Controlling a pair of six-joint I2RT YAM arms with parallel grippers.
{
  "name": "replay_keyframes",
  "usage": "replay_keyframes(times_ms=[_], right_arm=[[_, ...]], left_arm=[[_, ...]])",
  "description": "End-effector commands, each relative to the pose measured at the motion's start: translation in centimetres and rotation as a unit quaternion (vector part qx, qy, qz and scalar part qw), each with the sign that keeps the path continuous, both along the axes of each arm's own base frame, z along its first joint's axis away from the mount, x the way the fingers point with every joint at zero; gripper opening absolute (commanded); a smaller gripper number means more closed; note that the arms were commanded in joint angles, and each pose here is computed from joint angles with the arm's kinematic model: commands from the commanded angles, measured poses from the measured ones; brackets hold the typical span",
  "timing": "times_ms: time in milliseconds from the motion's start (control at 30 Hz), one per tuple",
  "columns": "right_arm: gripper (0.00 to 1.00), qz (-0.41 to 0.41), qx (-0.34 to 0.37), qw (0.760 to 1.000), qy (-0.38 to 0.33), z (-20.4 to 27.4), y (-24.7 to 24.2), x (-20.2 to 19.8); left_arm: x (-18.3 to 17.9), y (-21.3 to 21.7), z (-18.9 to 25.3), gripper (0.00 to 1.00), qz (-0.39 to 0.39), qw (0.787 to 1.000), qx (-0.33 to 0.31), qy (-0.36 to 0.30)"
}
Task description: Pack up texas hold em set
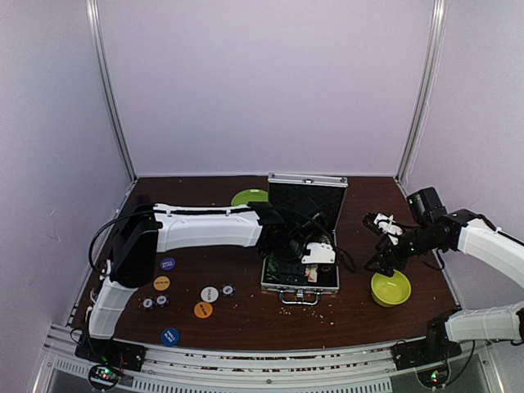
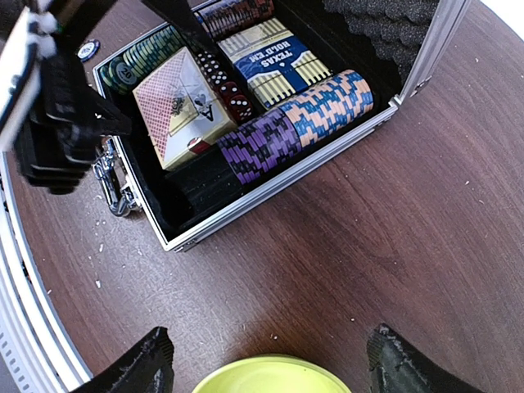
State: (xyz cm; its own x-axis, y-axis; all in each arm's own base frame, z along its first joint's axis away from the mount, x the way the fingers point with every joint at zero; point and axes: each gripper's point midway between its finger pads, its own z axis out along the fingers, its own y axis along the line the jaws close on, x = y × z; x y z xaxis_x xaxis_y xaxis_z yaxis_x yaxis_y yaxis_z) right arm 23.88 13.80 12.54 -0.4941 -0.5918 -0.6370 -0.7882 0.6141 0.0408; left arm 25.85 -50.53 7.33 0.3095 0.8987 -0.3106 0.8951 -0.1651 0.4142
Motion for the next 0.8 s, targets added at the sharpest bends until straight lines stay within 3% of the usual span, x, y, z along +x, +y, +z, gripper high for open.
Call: replay_keyframes(times_ms=[0, 100, 167, 200, 267, 300, 767], right_arm=[[0.82, -0.003, -0.007, 1.000, -0.002, 0.2, -0.3, 0.2], [0.82, -0.003, -0.008, 1.000, -0.003, 0.2, -0.4, 0.1], [0.82, -0.004, -0.008, 1.000, -0.004, 0.2, -0.4, 0.2], [0.82, -0.005, -0.008, 1.000, -0.004, 0.2, -0.4, 0.2], [0.82, -0.004, -0.007, 1.000, -0.005, 0.3, -0.4, 0.2], [0.82, -0.003, -0.008, 1.000, -0.005, 0.3, -0.4, 0.2], [0.81, -0.005, -0.015, 1.000, 0.002, -0.1, -0.6, 0.2]], left_arm=[[-0.1, -1.8, 6.0, 0.90, 0.008, 0.997, -0.081, -0.004], [1.1, -2.0, 6.6, 0.82, 0.042, 0.994, -0.102, -0.002], [2.6, -1.7, 6.2, 0.68, 0.080, 0.991, -0.103, 0.000], [3.5, -1.7, 6.0, 0.54, 0.098, 0.990, -0.102, 0.000], [5.0, -1.4, 5.3, 0.14, 0.135, 0.986, -0.096, -0.009], [5.5, -1.3, 4.8, 0.00, 0.147, 0.985, -0.091, -0.013], [5.3, -1.2, -0.6, 0.00, 0.151, 0.987, -0.049, 0.011]])
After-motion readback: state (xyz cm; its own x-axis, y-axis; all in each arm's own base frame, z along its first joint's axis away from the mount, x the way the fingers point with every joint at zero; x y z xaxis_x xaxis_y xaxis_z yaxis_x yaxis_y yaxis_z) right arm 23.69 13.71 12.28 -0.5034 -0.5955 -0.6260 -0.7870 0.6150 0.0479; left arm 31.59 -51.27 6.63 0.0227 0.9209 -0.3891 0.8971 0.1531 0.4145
